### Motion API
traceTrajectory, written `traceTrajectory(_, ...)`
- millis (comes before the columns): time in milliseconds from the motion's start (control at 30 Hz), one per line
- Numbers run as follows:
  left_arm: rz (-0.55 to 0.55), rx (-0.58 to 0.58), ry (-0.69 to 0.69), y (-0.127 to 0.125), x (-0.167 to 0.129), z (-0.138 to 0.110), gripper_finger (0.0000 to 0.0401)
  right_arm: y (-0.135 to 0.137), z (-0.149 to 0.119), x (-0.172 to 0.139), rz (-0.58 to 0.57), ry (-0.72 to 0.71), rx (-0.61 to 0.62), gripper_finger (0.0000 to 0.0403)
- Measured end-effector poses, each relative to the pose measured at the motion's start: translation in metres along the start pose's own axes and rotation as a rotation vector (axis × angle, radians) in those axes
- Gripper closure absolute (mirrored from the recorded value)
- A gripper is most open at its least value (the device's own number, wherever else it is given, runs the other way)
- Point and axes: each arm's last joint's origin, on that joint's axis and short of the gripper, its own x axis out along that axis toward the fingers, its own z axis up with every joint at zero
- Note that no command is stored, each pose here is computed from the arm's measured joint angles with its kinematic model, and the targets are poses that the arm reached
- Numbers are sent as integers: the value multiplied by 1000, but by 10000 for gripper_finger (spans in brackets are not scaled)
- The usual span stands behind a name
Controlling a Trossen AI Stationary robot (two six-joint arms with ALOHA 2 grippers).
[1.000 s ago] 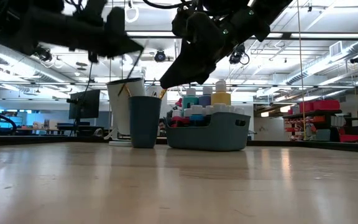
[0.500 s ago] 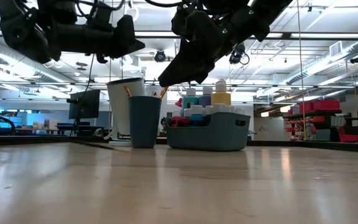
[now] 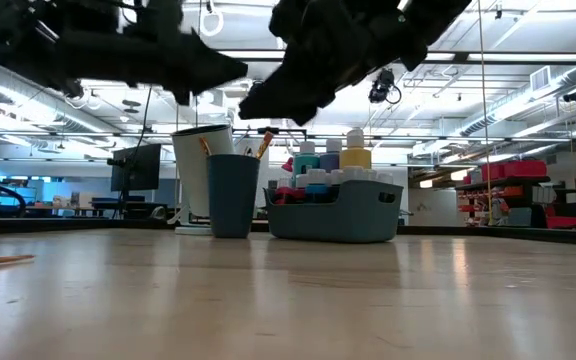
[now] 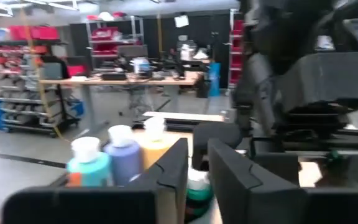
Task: Pick & Place Paint Supplies
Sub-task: Put the gold paint brush into the blue cup
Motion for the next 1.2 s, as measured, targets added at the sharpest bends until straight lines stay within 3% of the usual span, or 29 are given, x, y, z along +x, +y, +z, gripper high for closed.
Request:
traceTrajectory(133, -45, -29, -15, -18, -12, 10, 301, 12, -1, 13, 126, -76, -66, 281)
traceTrajectory(267, -37, -125, 68, -33, -30, 17, 284, 18, -2, 18, 147, -103, -90, 265)
traceTrajectory(400, -45, -168, 210, -56, -41, 26, 282, 18, 1, 18, 131, -126, -95, 234)
traceTrajectory(600, 66, -46, 514, -97, -30, 56, 286, 17, 7, 17, 122, -195, -107, 201)
traceTrajectory(733, 126, -126, 660, -121, -18, 70, 284, 17, 8, 17, 118, -205, -135, 194)
traceTrajectory(867, 195, -199, 915, -140, -10, 54, 282, 17, 8, 17, 112, -208, -194, 194)
traceTrajectory(1033, 323, -402, 1233, -158, -12, 16, 282, 17, 7, 17, 112, -199, -205, 194)
traceTrajectory(1200, 348, -535, 1448, -178, -15, -14, 282, 18, 4, 18, 119, -164, -179, 194)
